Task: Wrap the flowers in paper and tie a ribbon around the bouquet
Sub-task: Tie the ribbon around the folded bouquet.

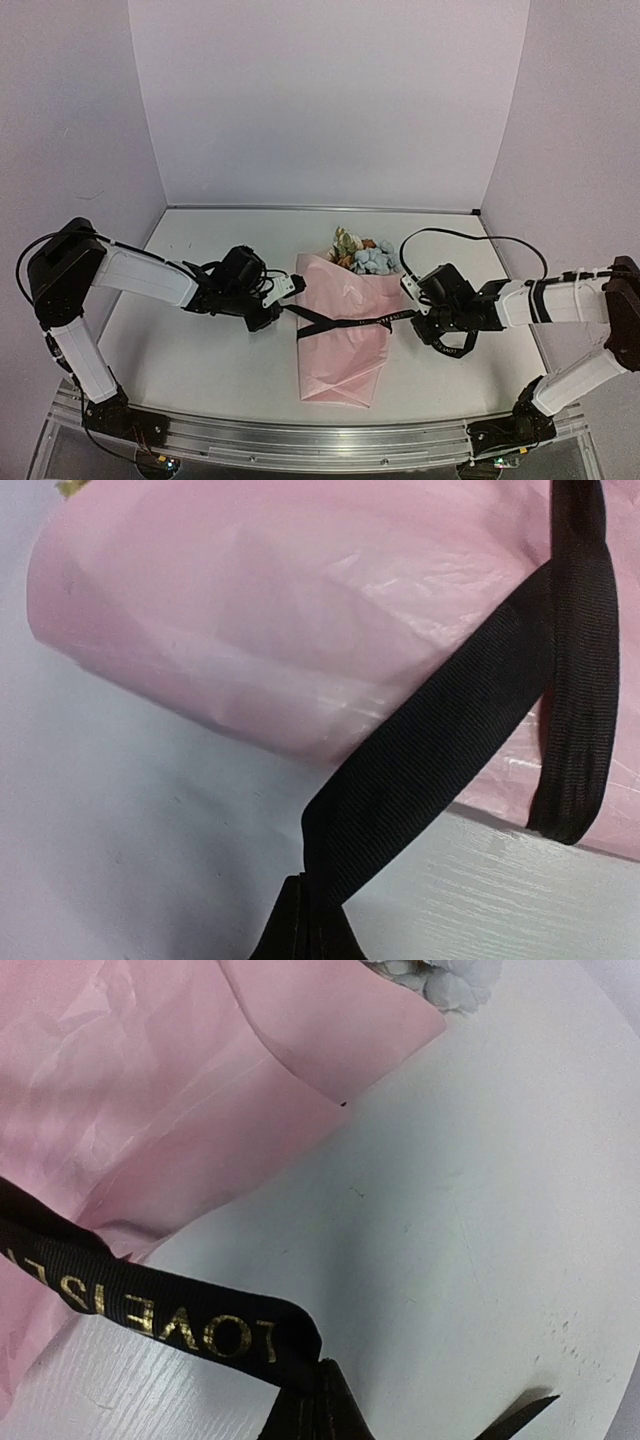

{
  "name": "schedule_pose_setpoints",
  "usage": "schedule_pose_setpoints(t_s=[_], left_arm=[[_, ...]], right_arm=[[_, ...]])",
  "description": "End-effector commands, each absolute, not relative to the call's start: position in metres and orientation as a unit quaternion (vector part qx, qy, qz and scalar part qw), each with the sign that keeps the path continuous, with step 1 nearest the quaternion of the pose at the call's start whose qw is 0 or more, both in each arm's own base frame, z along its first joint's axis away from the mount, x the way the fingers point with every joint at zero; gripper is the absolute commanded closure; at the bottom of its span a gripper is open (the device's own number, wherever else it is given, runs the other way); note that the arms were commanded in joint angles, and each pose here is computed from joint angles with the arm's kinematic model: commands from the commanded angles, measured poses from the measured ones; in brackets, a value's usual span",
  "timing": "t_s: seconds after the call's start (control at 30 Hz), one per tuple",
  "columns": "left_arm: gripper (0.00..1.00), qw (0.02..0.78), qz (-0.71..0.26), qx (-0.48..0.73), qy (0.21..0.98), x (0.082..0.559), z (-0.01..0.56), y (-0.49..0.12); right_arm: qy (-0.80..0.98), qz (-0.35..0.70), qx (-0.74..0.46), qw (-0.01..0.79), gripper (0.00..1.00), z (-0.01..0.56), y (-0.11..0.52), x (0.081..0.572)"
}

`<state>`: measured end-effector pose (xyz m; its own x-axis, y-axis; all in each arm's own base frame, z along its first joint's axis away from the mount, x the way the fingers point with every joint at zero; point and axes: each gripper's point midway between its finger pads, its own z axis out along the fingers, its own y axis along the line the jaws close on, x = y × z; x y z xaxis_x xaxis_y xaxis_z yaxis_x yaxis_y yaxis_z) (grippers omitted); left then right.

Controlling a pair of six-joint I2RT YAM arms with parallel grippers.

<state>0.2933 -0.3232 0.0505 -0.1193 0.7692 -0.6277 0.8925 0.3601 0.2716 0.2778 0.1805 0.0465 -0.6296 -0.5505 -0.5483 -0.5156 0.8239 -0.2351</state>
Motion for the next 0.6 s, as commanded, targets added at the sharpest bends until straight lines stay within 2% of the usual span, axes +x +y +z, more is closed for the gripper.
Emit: schedule_pose_setpoints(t_s=[0.0,0.2,0.33,0.47,0.57], left_arm=[[1.00,0.317,-0.093,0.443,0.834,0.297,0.060,-0.313],[1.00,0.238,-0.104,0.360,0.896,0.289,0.046,-0.308],[1.00,0.213,-0.103,0.295,0.926,0.292,0.038,-0.291],[1.00,0.180,-0.153,0.117,0.965,0.319,0.038,-0.233],[1.00,0.165,-0.210,-0.010,0.964,0.332,0.043,-0.187]], right_arm=[[0.935,-0.050,-0.203,0.286,1.00,0.062,0.164,0.277],[0.953,-0.067,-0.139,0.259,1.00,0.062,0.157,0.279],[0.964,-0.079,-0.067,0.244,1.00,0.061,0.140,0.280],[0.966,-0.080,0.063,0.237,1.00,0.059,0.101,0.274],[0.957,-0.075,0.158,0.233,1.00,0.054,0.067,0.260]])
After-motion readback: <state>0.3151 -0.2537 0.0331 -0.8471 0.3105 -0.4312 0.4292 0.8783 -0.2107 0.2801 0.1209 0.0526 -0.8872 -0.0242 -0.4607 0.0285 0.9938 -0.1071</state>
